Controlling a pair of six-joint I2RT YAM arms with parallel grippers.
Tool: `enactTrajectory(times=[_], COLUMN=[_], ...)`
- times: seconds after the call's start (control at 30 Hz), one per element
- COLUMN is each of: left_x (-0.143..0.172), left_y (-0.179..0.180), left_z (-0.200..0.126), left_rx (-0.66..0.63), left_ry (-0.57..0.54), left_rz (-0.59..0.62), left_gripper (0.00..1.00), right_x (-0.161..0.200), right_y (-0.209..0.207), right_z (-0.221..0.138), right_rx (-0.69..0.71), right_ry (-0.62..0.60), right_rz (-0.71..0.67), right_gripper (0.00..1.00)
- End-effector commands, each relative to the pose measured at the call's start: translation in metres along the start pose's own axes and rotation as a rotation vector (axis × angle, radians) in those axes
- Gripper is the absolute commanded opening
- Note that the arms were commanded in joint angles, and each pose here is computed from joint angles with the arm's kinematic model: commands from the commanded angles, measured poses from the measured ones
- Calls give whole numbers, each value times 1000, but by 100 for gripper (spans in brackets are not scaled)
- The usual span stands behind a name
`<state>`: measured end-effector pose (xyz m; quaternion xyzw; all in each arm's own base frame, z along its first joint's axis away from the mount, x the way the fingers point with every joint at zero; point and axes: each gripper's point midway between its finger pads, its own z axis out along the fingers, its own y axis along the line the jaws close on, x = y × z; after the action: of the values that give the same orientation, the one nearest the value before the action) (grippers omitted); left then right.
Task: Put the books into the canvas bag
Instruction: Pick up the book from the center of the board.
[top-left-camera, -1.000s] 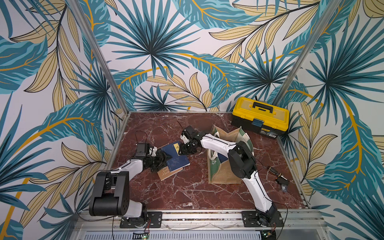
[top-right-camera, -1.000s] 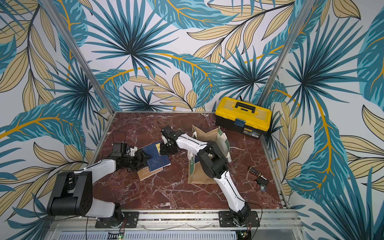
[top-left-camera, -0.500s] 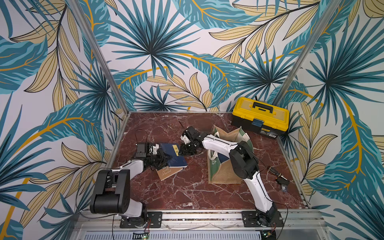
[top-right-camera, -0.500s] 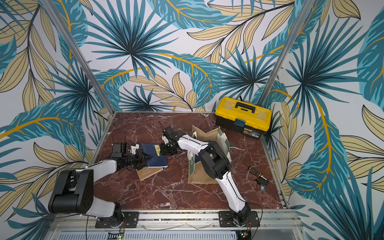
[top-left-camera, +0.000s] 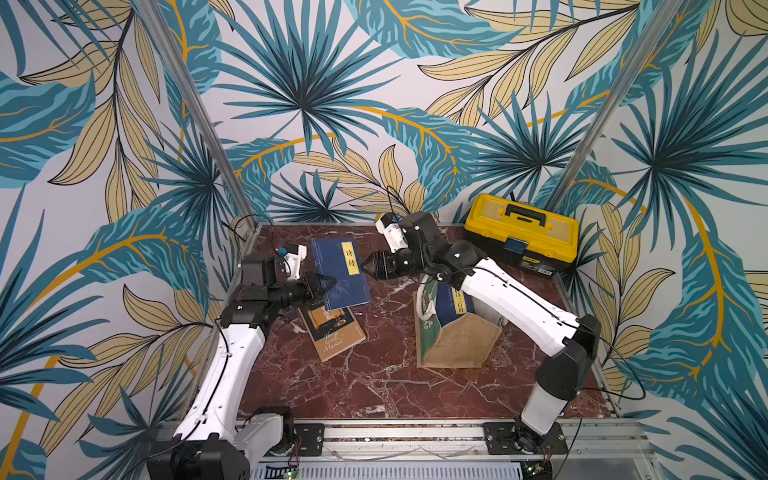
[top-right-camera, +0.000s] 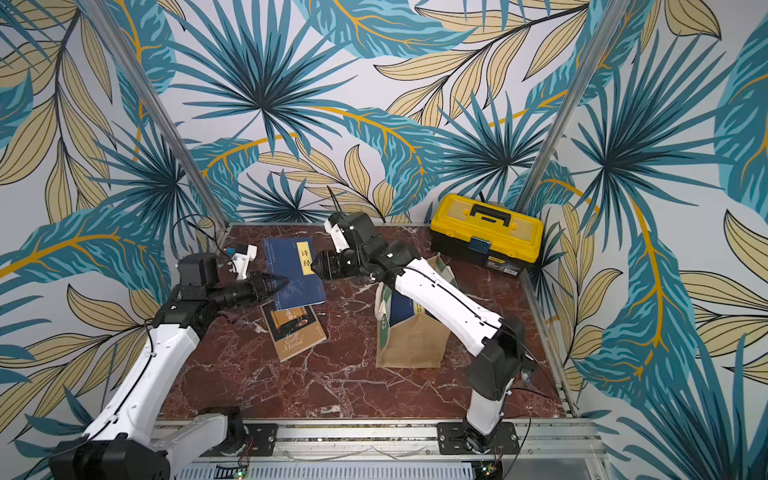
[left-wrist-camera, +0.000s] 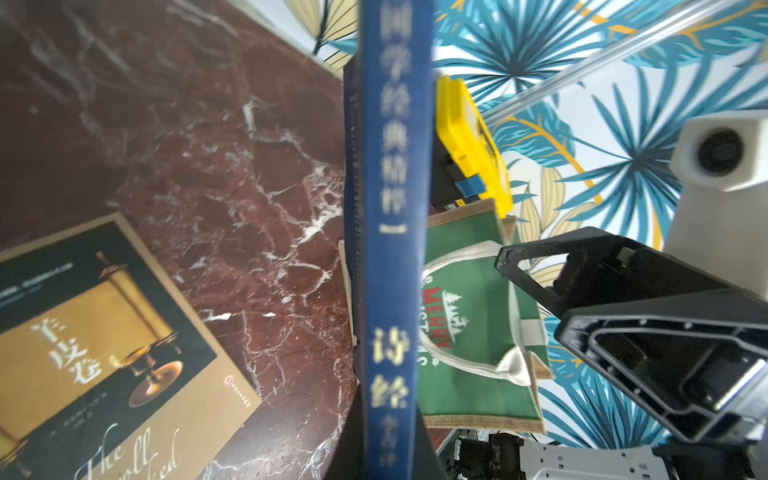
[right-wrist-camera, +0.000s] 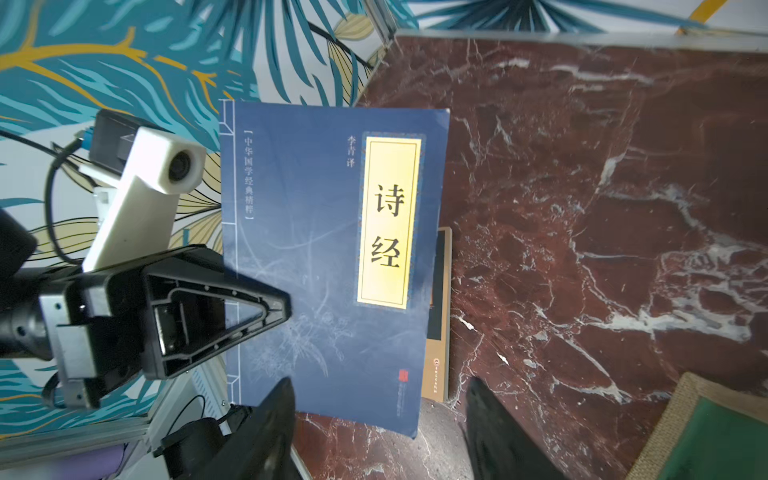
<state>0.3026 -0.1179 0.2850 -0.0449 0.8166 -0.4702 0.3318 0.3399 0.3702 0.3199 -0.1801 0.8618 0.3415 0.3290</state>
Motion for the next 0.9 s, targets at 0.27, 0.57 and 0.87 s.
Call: enactTrajectory(times=[0.27,0.57,0.87], left_x=[6,9,5], left_y=[-114,-136,-124], left_z=[-43,-57,-49], left_rx=[424,459,422], left_ry=[99,100,92], left_rz=[211,243,174], left_gripper=[3,2,11], right_x=[-6,-20,-25], right_y=[17,52,53], right_z=[-38,-49,-67], right_rx=[-241,-499,-608], right_ry=[-57,-81,-126], right_rz=[185,266,357], right_gripper=[71,69,6])
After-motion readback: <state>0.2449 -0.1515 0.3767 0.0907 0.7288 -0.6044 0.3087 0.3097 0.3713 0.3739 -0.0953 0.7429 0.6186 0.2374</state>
